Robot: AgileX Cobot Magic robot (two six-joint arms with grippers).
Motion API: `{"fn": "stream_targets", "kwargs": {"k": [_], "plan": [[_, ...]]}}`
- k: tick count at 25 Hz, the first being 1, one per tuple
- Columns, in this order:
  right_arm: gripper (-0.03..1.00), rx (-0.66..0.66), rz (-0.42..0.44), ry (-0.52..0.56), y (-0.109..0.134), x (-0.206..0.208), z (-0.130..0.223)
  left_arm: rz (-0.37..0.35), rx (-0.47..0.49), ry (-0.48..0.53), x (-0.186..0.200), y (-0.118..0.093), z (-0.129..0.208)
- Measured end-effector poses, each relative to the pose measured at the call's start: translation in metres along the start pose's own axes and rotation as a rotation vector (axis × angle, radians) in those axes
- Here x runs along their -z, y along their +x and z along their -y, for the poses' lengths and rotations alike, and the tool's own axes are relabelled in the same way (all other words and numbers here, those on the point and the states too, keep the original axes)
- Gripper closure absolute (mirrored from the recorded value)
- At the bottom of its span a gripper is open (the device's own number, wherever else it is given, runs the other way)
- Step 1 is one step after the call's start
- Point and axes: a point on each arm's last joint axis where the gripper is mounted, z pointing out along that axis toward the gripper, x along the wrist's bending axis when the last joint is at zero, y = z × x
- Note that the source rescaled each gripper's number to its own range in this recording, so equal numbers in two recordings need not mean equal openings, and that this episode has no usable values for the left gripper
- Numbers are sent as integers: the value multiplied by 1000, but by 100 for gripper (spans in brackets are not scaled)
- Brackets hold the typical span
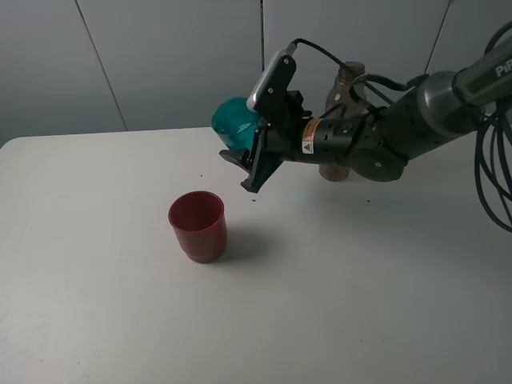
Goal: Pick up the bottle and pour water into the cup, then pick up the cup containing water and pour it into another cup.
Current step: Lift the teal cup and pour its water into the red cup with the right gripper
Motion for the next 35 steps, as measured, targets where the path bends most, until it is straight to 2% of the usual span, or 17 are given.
{"fn": "stream_targets", "kwargs": {"k": [12, 35], "plan": [[95, 170, -64, 17, 24, -7, -10, 0, 0, 0, 0, 0, 0], [95, 395, -78, 18, 27, -7, -10, 0, 0, 0, 0, 0, 0]]}}
